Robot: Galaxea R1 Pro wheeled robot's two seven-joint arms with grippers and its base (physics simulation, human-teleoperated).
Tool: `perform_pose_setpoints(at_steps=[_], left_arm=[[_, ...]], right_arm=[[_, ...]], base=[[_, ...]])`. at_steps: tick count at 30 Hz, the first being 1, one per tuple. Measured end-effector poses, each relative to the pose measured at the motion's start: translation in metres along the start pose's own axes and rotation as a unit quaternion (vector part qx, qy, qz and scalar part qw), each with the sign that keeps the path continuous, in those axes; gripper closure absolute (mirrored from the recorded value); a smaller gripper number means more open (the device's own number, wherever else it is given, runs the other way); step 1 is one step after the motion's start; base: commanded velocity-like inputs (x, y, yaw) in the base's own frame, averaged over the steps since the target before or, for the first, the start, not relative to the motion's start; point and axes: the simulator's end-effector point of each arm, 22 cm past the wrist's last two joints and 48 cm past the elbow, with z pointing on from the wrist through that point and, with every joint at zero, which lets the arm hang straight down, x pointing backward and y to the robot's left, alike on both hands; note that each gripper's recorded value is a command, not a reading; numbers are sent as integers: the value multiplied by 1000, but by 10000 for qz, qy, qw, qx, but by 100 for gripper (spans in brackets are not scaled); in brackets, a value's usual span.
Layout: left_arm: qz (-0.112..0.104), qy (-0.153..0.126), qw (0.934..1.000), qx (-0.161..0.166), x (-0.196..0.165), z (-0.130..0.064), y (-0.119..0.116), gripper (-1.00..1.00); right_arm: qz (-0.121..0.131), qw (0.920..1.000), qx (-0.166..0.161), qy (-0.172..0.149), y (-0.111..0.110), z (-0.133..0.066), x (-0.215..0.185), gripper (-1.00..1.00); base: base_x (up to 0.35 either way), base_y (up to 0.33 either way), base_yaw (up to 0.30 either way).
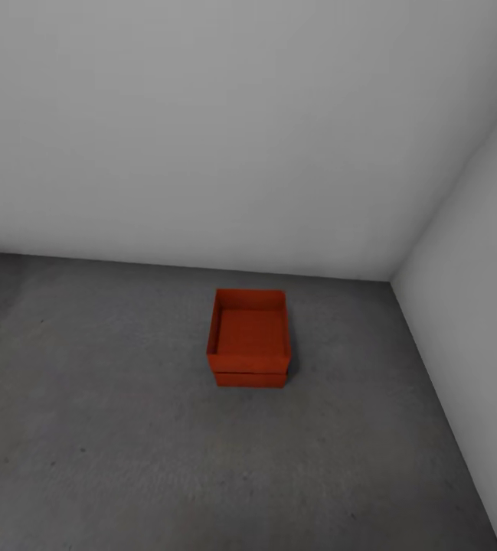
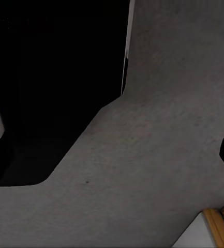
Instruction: Move the two storage containers from the living room to the garage. In the garage, place one container on the floor and stack the other container on top of it (either order is fine).
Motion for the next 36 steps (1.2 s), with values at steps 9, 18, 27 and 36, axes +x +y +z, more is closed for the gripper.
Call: perform_pose_setpoints(at_steps=[9,18,27,36], left_arm=[[-19,-69,10000,16,-6,-2,-1,-100],[-58,-102,9997,199,-6,-8,-27,-100],[8,402,9948,931,62,-19,-73,-100],[6,420,9937,1039,69,-22,-75,-100]], right_arm=[[1,10000,5,-75,0,-1,-6,-100],[3,9999,19,-155,-2,-2,-12,-100],[5,9997,23,-230,-3,-2,-18,-100],[7,9995,28,-303,-3,-3,-24,-100]], base=[[0,0,0],[0,0,0],[0,0,0],[0,0,0]])
